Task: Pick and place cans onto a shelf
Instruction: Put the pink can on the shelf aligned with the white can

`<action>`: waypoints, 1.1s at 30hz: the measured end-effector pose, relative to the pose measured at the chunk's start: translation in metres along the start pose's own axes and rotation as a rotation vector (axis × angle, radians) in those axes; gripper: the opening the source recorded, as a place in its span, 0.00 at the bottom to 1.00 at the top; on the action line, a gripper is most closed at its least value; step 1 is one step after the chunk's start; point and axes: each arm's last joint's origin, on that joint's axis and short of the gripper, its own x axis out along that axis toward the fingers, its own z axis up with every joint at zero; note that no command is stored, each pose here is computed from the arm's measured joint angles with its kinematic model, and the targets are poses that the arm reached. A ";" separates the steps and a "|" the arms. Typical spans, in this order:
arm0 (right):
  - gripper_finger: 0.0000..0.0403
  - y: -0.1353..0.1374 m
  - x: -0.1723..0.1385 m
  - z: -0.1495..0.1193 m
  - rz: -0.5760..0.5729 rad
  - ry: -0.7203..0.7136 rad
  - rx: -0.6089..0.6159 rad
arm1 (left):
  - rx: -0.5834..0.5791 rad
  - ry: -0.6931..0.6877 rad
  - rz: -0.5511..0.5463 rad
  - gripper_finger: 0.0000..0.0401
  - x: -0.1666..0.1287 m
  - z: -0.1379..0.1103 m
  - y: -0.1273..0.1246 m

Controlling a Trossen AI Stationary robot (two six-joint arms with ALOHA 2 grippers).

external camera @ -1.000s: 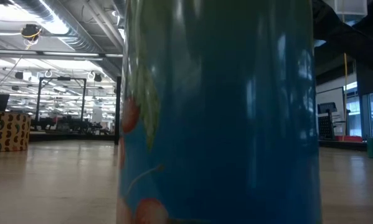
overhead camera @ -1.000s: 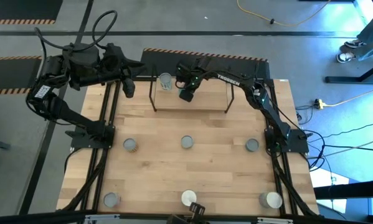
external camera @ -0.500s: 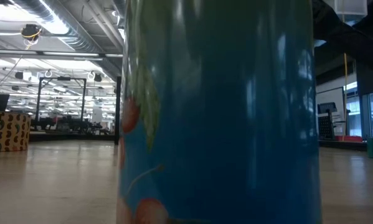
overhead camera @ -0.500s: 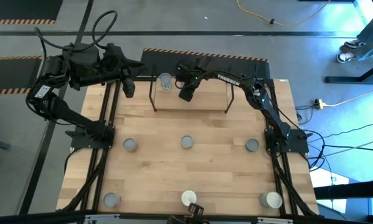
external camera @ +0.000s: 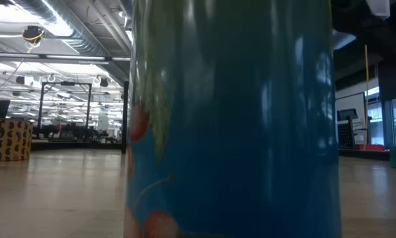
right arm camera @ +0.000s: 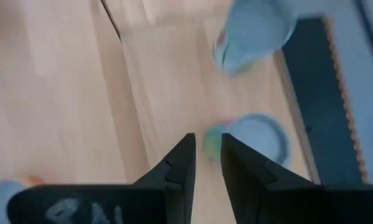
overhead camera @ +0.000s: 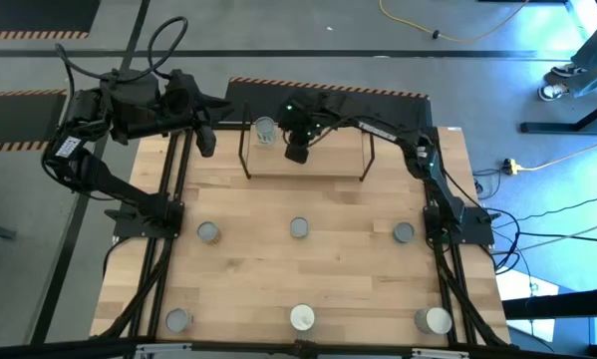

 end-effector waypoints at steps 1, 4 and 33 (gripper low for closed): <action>0.18 0.002 -0.012 0.002 -0.007 -0.029 -0.003 | 0.000 0.000 0.000 0.18 0.000 0.000 0.000; 0.13 0.007 -0.052 0.006 -0.036 -0.136 -0.013 | 0.001 0.002 0.000 0.18 0.000 0.000 0.000; 0.01 0.009 -0.253 -0.046 -0.253 -0.483 0.053 | 0.134 0.411 -0.078 0.00 0.224 -0.046 0.040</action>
